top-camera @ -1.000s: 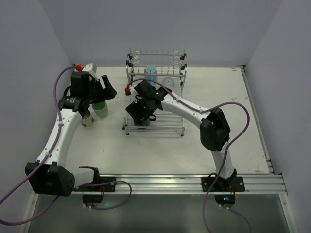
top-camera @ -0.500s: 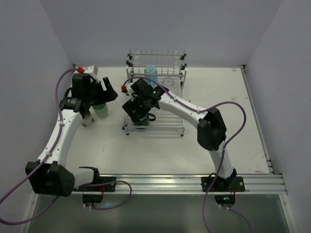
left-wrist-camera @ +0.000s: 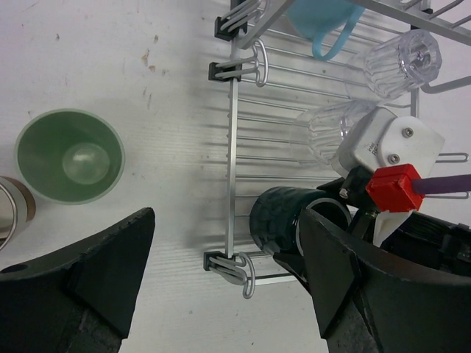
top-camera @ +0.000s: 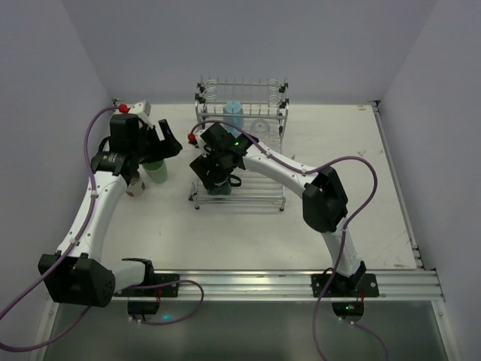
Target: Unload the cups from the dish rack
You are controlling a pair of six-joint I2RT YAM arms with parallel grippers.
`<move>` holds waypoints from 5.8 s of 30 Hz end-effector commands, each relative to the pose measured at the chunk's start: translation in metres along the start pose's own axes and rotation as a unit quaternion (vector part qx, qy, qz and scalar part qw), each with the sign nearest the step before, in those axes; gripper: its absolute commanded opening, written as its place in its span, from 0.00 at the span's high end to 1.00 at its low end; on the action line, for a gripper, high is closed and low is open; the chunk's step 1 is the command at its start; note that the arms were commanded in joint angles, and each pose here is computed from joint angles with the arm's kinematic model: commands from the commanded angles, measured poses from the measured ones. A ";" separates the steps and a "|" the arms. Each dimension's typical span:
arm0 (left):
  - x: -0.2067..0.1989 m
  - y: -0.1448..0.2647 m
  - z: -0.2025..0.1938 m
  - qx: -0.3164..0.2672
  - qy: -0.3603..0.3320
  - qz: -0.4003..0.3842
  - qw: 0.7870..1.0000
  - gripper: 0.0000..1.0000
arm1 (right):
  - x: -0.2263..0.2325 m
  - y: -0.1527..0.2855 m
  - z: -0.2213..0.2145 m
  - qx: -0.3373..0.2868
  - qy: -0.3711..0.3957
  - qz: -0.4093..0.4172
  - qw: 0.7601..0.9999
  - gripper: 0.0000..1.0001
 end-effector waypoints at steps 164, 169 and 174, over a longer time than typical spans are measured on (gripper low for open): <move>0.059 -0.045 -0.113 0.176 0.000 0.203 0.963 0.56 | -0.037 0.227 -0.065 -0.368 -0.115 0.098 0.917 0.01; 0.046 -0.025 -0.089 0.126 -0.010 0.200 0.972 0.43 | -0.037 0.228 -0.066 -0.369 -0.115 0.094 0.917 0.01; 0.004 -0.012 -0.061 0.058 -0.028 0.146 0.987 0.34 | -0.038 0.233 -0.066 -0.374 -0.118 0.083 0.916 0.01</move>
Point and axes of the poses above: each gripper's point midway between its finger pads, its own y axis back along the fingers, its own x axis along the line the jaws close on, z = x × y, the point moved 8 cm from there along y, back along the fingers, and after that the axes turned 4 degrees about -y, right-handed, at the moved point
